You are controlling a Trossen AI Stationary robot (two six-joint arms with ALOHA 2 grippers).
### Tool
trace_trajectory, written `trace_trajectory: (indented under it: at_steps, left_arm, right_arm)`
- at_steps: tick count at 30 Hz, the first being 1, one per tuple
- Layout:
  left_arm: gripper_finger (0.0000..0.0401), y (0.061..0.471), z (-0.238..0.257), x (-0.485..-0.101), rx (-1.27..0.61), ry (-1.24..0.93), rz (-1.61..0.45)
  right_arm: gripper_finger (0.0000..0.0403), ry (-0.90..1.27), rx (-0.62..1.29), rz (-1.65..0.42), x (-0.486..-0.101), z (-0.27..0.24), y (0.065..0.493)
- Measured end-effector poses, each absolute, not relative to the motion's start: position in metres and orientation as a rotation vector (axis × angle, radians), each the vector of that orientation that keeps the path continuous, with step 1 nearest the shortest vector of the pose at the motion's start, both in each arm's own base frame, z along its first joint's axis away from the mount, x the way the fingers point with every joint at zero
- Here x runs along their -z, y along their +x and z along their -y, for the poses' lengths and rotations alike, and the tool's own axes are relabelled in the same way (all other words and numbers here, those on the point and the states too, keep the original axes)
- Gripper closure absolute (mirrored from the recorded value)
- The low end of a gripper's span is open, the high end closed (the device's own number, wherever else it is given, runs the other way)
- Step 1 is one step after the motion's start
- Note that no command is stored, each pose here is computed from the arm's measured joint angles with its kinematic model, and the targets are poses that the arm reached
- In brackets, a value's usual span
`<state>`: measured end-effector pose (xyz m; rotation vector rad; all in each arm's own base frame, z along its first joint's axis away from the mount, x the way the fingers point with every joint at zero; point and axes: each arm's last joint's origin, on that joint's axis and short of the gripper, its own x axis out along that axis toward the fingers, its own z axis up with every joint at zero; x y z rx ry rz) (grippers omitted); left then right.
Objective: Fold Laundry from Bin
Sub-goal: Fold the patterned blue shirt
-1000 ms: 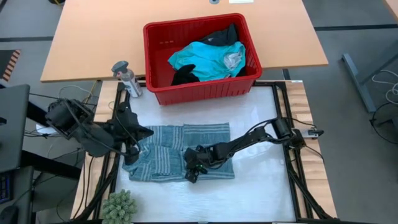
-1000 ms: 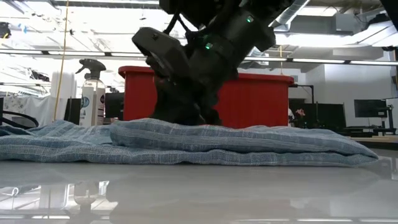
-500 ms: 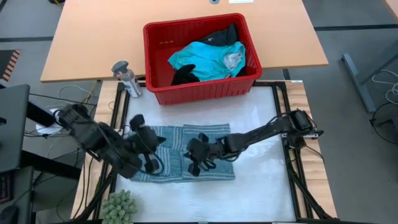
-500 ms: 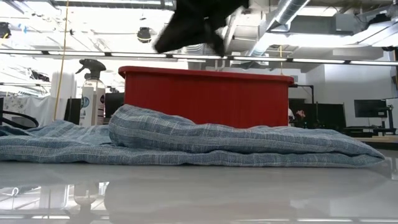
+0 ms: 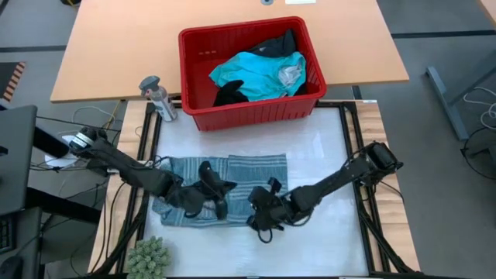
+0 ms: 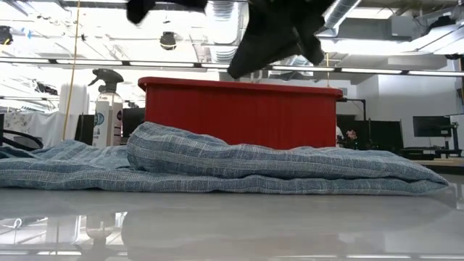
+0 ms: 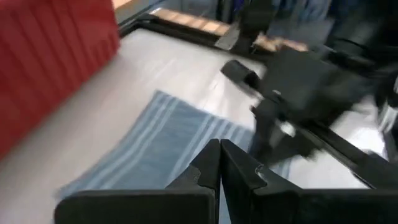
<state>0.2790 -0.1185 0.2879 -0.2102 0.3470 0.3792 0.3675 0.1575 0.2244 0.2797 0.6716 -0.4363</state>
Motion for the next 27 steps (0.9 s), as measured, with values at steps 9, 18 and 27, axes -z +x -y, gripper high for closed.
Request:
trace_trajectory:
  at_steps: [9, 18, 27]
  left_arm:
    - [0.0401, 0.285, 0.063, -0.213, -0.249, -0.291, -0.241]
    - [0.0401, 0.285, 0.022, -0.183, -0.253, -0.287, -0.329]
    - [0.0401, 0.297, 0.004, -0.138, -0.331, -0.259, -0.468]
  right_arm:
    - [0.0387, 0.368, 0.309, -0.533, -0.19, -0.164, 0.363]
    - [0.0387, 0.422, 0.184, -0.463, -0.163, -0.163, 0.38]
    - [0.0387, 0.492, 0.171, -0.521, -0.116, -0.163, 0.397]
